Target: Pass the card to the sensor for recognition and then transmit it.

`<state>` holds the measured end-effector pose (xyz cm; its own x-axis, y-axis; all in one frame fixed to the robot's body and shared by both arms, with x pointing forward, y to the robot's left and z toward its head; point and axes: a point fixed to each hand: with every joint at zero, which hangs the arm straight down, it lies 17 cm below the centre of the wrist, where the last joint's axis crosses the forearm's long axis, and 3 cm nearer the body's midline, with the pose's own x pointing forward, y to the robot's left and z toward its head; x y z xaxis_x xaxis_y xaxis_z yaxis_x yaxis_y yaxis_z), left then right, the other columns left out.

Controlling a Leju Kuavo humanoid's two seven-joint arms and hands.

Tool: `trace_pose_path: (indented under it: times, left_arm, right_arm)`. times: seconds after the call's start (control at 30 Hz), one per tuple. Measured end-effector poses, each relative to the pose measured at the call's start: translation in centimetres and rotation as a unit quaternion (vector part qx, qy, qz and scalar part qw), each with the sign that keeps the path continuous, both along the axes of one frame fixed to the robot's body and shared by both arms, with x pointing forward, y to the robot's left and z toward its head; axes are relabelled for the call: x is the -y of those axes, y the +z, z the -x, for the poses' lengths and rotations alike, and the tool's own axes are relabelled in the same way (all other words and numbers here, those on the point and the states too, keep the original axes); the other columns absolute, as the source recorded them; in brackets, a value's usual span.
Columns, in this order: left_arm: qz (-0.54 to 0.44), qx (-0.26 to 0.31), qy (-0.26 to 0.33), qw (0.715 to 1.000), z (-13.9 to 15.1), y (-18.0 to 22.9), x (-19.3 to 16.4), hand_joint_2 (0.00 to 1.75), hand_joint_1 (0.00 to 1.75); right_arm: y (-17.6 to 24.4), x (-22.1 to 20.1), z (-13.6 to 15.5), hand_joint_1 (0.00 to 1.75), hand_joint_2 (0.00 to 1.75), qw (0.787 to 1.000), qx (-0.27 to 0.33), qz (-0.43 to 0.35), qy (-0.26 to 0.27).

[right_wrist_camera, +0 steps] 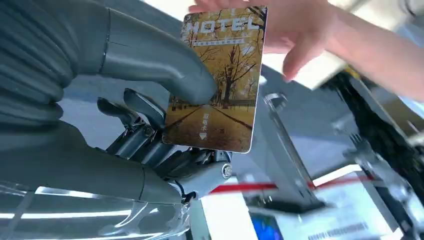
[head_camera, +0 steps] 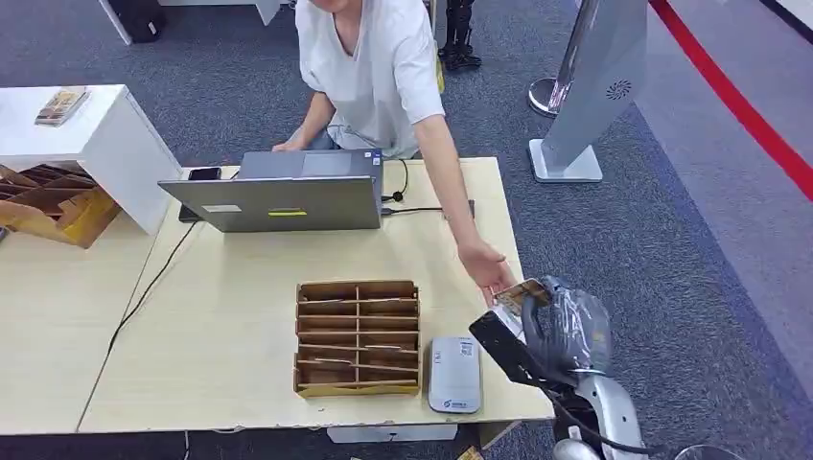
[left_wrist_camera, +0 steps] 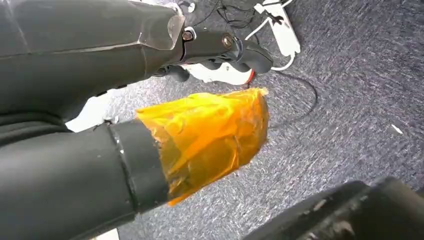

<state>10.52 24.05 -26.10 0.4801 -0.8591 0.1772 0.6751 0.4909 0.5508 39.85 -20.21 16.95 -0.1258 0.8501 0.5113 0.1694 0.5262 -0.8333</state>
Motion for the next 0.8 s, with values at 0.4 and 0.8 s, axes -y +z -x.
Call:
trace_pose_path:
  times: [0.4,0.8]
  left_arm:
    - [0.001,0.006,-0.023,1.0,-0.5,0.1,0.6,0.0,0.0]
    - [0.001,0.007,-0.033,0.999,-1.0,0.2,0.8,0.0,0.0]
  right_arm:
    - [7.4,-1.5,1.2,1.75,1.75,0.988,0.154,-0.022,0.021]
    - [8.2,-3.3,0.5,1.75,1.75,0.984,0.175,0.031,0.033]
